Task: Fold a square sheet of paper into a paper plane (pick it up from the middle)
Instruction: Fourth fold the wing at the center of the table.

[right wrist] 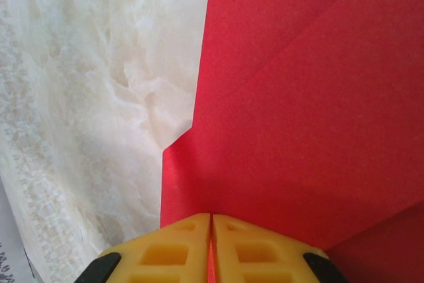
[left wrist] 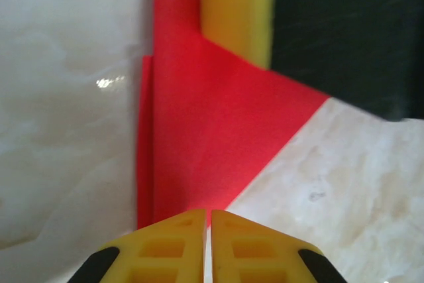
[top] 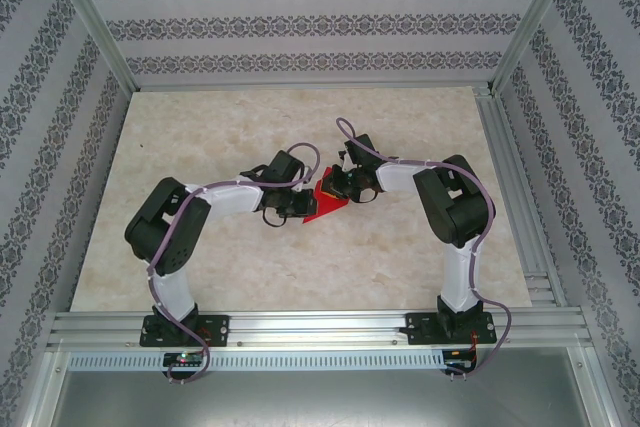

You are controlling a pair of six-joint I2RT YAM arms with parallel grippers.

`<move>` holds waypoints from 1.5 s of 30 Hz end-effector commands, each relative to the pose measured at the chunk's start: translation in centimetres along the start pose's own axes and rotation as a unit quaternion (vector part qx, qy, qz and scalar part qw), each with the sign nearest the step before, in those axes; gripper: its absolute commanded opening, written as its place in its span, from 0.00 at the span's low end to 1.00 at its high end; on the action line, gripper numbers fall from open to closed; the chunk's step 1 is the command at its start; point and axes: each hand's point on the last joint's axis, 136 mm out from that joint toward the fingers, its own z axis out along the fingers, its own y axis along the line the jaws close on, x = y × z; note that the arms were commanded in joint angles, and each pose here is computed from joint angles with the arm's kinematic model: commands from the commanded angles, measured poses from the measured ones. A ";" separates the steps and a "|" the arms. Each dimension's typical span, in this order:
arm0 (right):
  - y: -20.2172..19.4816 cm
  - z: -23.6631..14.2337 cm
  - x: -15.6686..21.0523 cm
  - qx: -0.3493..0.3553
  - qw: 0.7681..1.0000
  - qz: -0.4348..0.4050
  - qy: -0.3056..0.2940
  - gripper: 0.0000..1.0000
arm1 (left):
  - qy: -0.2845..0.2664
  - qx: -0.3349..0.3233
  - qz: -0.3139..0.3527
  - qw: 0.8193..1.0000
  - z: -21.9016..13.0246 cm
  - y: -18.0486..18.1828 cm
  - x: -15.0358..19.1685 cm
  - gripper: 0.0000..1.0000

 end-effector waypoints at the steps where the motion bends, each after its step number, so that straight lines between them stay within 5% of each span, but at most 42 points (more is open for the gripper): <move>1: -7.4 2.0 2.7 0.112 0.992 0.045 0.030 0.12 | -0.011 -0.026 0.005 1.000 0.1 0.8 -0.5 0.10; 7: -6.4 1.2 2.1 0.095 0.995 0.038 0.022 0.12 | 0.006 -0.065 -0.004 0.998 0.5 3.1 1.2 0.07; 19: 4.0 -2.0 0.3 -0.036 0.998 -0.060 -0.007 0.13 | 0.031 -0.074 -0.011 0.997 1.2 4.4 3.0 0.01; 31: 1.6 0.9 3.0 -0.019 0.998 -0.041 0.040 0.12 | 0.034 -0.074 -0.012 0.997 1.2 4.4 3.2 0.00; 45: -4.1 -0.4 -2.4 0.031 0.999 -0.024 -0.008 0.12 | 0.088 -0.098 0.000 0.991 1.4 6.2 6.0 0.01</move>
